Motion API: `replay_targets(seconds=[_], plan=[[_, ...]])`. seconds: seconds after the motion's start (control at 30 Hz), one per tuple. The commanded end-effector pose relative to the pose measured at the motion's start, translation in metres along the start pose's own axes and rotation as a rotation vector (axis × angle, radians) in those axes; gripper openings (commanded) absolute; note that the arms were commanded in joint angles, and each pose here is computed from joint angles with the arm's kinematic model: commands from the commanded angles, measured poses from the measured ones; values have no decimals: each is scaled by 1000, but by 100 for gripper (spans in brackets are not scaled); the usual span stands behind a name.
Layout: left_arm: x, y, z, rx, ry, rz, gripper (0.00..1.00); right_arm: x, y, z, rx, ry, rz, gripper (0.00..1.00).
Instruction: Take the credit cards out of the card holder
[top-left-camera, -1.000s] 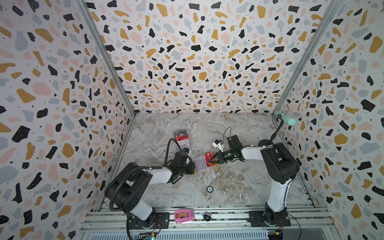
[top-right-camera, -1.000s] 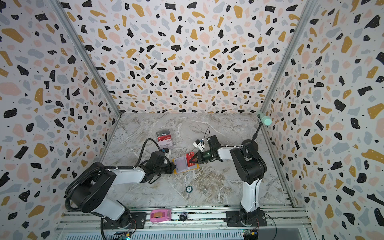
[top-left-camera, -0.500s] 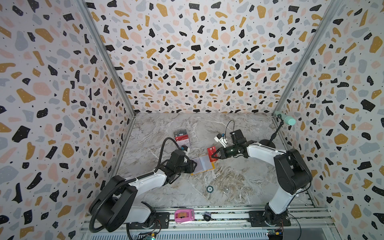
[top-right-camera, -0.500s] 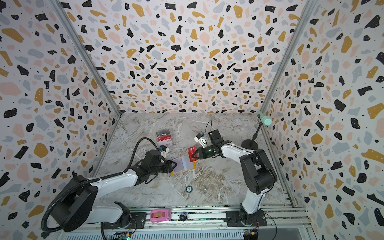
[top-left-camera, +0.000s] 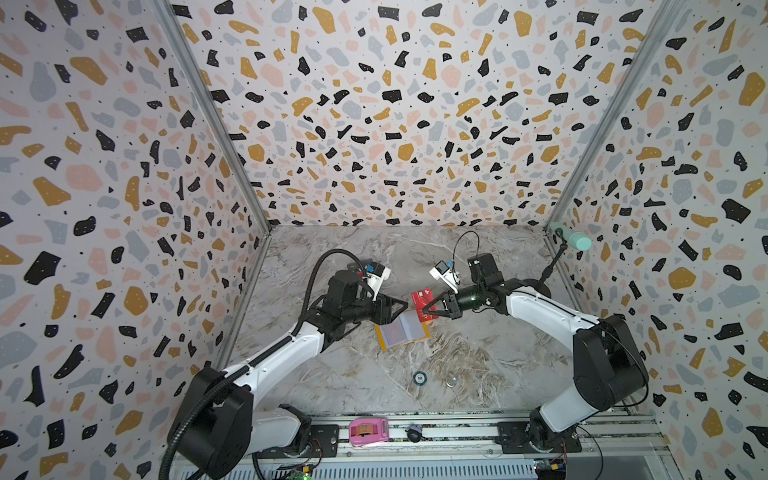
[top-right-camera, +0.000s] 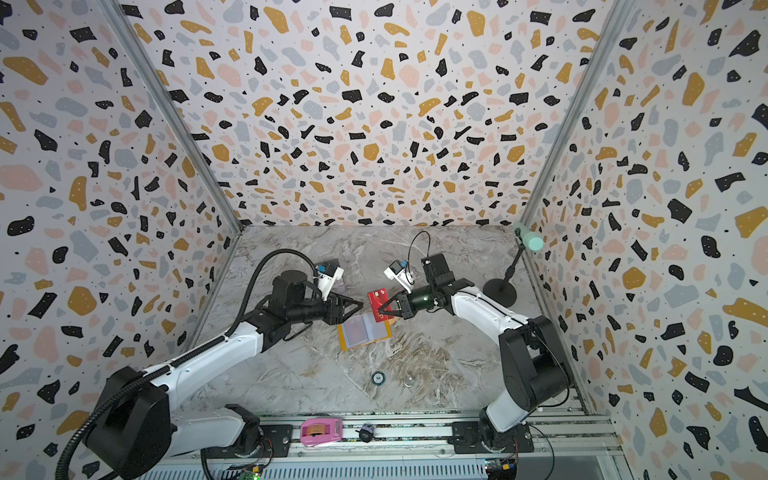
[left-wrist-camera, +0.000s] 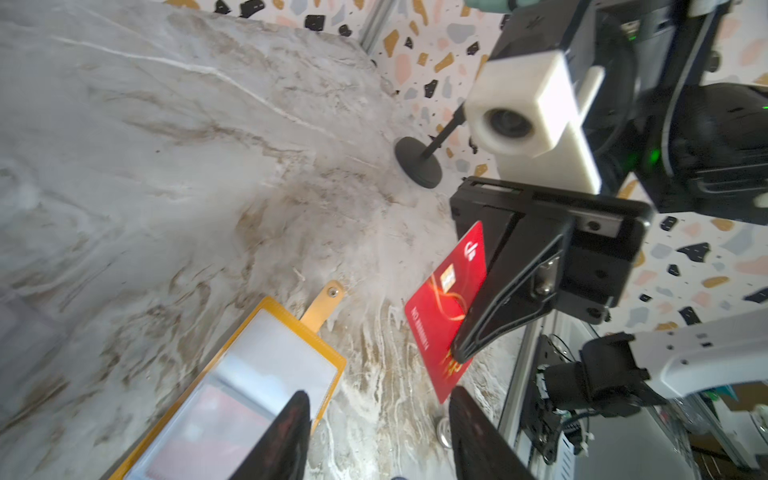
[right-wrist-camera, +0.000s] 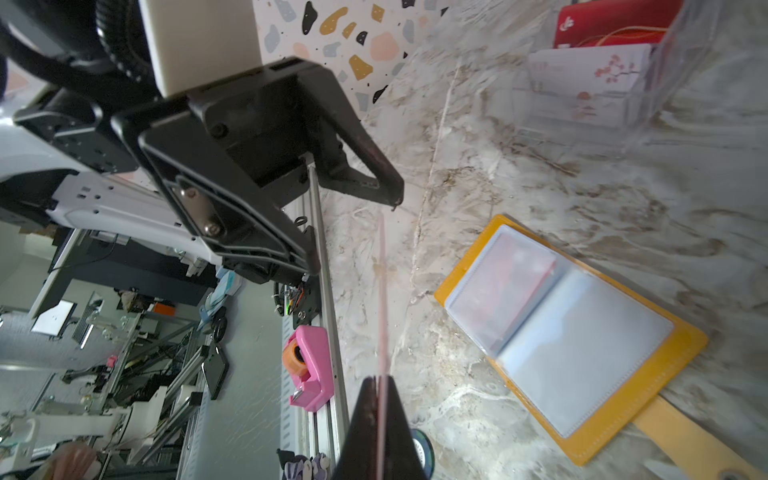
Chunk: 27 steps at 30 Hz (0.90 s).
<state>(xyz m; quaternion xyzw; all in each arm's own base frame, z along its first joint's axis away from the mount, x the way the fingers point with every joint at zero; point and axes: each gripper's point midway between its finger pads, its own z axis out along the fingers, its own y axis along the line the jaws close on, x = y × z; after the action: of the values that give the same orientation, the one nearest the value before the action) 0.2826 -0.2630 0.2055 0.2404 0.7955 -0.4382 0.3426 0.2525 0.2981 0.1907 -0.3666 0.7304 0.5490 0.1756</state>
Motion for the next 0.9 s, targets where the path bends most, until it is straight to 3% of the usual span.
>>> replay_targets(seconds=[0.0,0.33,0.87], plan=[[-2,-28,-8,132,53,92,55,-7,34,-2,-97,9,-103,0],[19,-49,-17,257,214,160,41,7,63,17,-189,95,-208,0],[21,-70,-27,360,211,176,20,15,58,31,-203,150,-198,0]])
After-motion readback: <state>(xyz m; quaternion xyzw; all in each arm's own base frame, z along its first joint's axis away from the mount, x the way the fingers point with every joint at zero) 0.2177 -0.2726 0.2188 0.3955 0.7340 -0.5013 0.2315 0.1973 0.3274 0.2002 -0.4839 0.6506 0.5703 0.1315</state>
